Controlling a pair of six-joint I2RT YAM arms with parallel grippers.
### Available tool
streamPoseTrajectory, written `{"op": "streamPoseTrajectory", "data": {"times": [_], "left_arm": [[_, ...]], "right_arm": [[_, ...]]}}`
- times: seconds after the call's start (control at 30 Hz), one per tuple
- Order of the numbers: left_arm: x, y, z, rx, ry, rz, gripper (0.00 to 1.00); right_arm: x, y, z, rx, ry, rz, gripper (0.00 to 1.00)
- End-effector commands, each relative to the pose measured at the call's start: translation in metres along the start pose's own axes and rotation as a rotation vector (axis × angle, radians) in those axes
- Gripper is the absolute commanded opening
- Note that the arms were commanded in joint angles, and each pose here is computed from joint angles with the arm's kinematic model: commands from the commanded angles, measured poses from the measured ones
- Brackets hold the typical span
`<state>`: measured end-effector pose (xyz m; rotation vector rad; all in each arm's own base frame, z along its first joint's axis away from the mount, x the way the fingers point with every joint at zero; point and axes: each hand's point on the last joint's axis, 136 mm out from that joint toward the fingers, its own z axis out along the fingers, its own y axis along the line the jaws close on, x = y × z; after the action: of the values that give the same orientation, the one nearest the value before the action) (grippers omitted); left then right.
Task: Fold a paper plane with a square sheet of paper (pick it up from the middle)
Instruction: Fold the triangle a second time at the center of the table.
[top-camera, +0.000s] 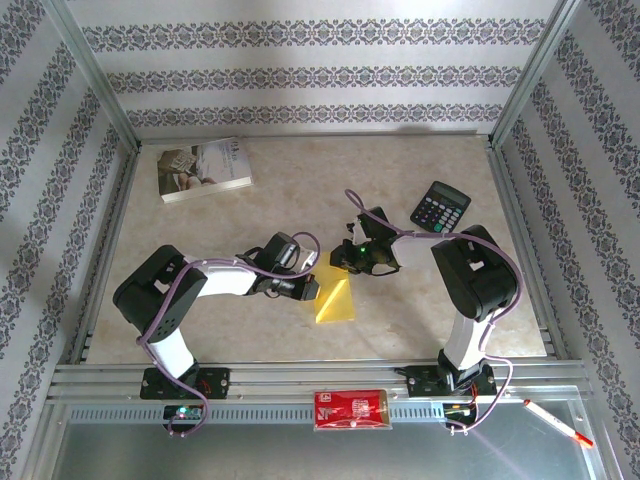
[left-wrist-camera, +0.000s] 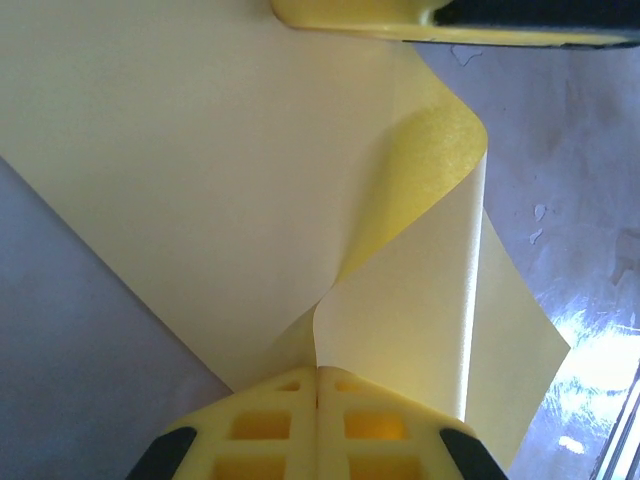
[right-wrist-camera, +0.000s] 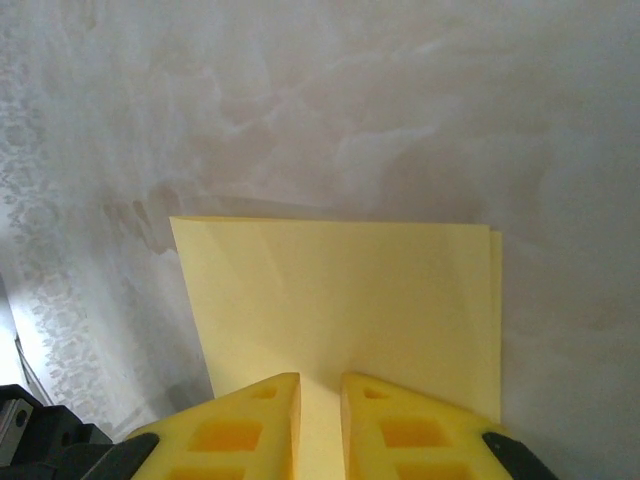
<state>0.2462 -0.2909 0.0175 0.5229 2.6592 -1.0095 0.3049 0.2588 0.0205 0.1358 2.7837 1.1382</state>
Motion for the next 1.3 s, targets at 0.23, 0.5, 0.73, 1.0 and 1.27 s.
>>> {"op": "streamPoseTrajectory", "data": {"times": [0.23,0.5,0.73,1.0,1.27], "left_arm": [[0.039,0.04,0.009,-0.149,0.125,-0.078,0.0],[0.046,0.049,0.008,-0.2,0.148,-0.092,0.0],[0.05,0.053,0.011,-0.226,0.172,-0.093,0.0],[0.05,0.052,0.015,-0.222,0.174,-0.099,0.0],[0.052,0.053,0.015,-0.22,0.18,-0.095,0.0]], "right_arm": [[-0.003,0.023,-0.044,-0.072,-0.07,0.021,0.21],[0.045,0.011,-0.058,-0.062,-0.083,0.069,0.16],[0.092,0.023,-0.047,-0.063,-0.067,0.058,0.08],[0.114,0.041,-0.017,-0.098,-0.05,0.045,0.04],[0.118,0.045,0.005,-0.107,-0.023,0.05,0.04]]}}
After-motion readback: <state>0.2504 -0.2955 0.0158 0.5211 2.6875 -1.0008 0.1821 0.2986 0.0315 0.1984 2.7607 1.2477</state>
